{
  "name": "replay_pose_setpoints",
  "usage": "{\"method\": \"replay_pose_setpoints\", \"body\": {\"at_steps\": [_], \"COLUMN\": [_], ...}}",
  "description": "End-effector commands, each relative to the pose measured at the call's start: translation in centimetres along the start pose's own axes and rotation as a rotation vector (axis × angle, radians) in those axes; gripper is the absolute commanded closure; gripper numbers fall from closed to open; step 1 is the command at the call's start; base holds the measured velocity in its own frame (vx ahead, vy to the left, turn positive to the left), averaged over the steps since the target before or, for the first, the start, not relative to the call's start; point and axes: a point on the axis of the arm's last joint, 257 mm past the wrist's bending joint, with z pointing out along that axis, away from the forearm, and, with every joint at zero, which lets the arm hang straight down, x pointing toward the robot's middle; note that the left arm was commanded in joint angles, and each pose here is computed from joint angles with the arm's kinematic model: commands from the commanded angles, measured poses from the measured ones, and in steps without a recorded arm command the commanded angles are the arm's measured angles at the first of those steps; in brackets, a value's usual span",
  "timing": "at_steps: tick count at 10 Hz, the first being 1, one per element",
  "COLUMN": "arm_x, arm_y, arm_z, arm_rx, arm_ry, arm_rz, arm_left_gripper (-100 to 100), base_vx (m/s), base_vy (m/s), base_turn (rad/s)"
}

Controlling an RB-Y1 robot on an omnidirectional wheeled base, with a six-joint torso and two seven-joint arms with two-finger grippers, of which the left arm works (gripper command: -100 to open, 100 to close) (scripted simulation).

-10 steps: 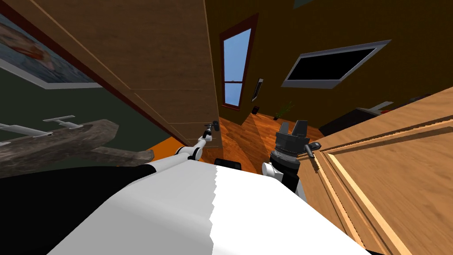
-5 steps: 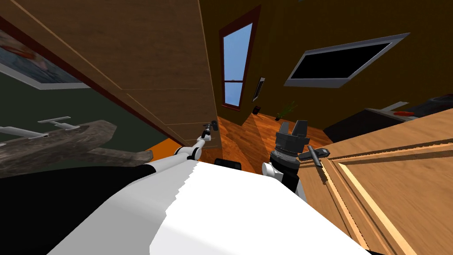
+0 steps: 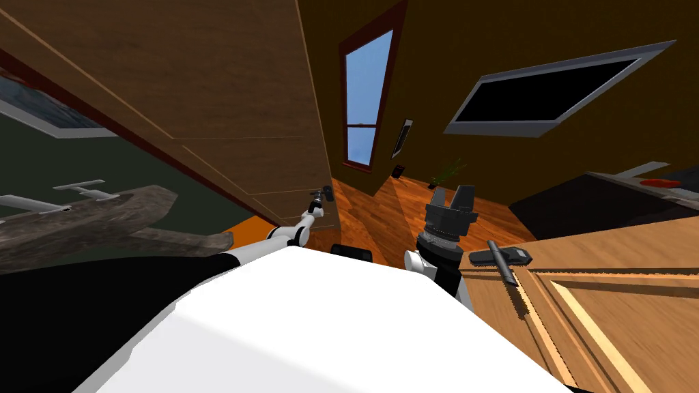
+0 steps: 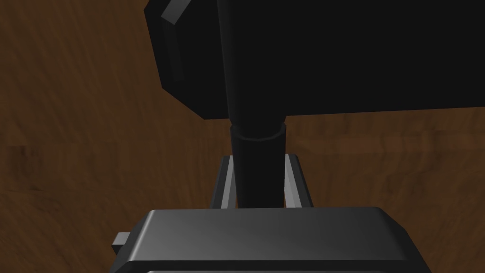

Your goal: Push the door open

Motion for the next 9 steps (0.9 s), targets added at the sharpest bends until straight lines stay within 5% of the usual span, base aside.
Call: {"method": "replay_pose_setpoints", "body": {"at_steps": [1,9], "arm_x": [-1.9,-7.4], "arm_y": [-0.4,-0.6], "arm_z": [-0.04,-0.29], "arm_rx": [0.010,0.013], "arm_ry": [-0.030,-0.127], "arm_rz": [0.004,0.002], "arm_left_gripper": [100,100], "base_vx": [0.200,0.186], "base_vy": [-0.096,-0.080], "base_turn": [0.063,0.069]}}
